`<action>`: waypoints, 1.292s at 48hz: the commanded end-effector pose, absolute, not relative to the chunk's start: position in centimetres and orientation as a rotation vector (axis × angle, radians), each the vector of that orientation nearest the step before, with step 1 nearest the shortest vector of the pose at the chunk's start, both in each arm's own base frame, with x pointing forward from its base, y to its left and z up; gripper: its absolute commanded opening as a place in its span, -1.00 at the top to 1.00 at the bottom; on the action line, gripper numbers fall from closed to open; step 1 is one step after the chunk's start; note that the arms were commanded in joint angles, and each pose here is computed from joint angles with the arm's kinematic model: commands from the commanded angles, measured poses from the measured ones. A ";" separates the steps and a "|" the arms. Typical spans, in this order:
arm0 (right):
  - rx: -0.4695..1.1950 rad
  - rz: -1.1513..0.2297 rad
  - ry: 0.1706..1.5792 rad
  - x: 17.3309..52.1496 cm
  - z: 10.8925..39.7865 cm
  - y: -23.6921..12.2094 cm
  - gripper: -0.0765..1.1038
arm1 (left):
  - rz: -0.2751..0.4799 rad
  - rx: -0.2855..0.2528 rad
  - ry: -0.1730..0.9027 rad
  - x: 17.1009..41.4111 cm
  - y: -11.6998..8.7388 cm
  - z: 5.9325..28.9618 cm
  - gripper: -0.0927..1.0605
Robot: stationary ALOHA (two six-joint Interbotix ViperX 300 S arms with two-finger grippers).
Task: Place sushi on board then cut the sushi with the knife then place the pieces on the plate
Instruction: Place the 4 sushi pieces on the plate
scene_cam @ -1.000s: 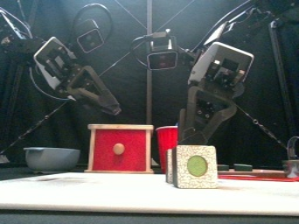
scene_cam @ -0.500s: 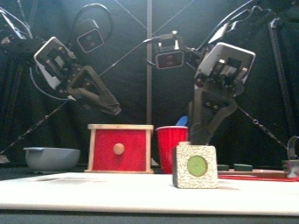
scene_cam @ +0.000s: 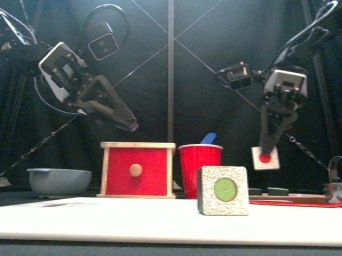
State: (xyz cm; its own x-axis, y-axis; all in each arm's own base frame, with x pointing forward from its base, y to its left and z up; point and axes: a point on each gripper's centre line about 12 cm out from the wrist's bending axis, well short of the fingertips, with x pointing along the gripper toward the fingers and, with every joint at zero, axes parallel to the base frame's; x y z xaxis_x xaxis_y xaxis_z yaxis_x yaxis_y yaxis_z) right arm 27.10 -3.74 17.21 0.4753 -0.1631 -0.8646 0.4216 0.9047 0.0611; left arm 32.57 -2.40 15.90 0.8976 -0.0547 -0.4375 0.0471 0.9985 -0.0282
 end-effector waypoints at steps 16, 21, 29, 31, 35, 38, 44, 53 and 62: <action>0.366 -0.597 1.020 20.4 16.0 -9.1 -0.01 | -0.043 -0.023 0.435 33.0 -2.1 16.4 -0.26; 0.362 -0.609 1.041 19.8 15.3 -9.2 -0.06 | -0.043 -0.023 0.435 33.0 -2.1 16.4 -0.26; 0.364 -0.614 1.051 19.6 14.9 -9.3 -0.31 | -0.043 -0.023 0.434 33.0 -2.1 16.4 -0.26; 0.363 -0.614 1.047 19.6 15.0 -9.3 -0.37 | -0.043 -0.023 0.434 33.0 -2.1 16.4 -0.26; 0.368 -0.617 1.037 19.7 15.2 -9.3 -0.51 | -0.043 -0.023 0.434 33.0 -2.1 16.4 -0.26; 0.371 -0.617 1.028 19.7 15.4 -9.3 -0.57 | -0.043 -0.023 0.434 33.0 -2.1 16.4 -0.26; 0.379 -0.610 0.994 20.0 16.2 -9.2 -0.61 | -0.043 -0.023 0.434 33.0 -2.1 16.4 -0.26; 0.388 -0.480 0.898 22.5 18.2 -6.7 -0.61 | -0.043 -0.023 0.432 33.1 -2.1 16.5 -0.26; 0.344 -0.213 0.769 26.6 20.1 -0.9 -0.61 | -0.041 -0.023 0.432 33.0 -2.1 16.4 -0.26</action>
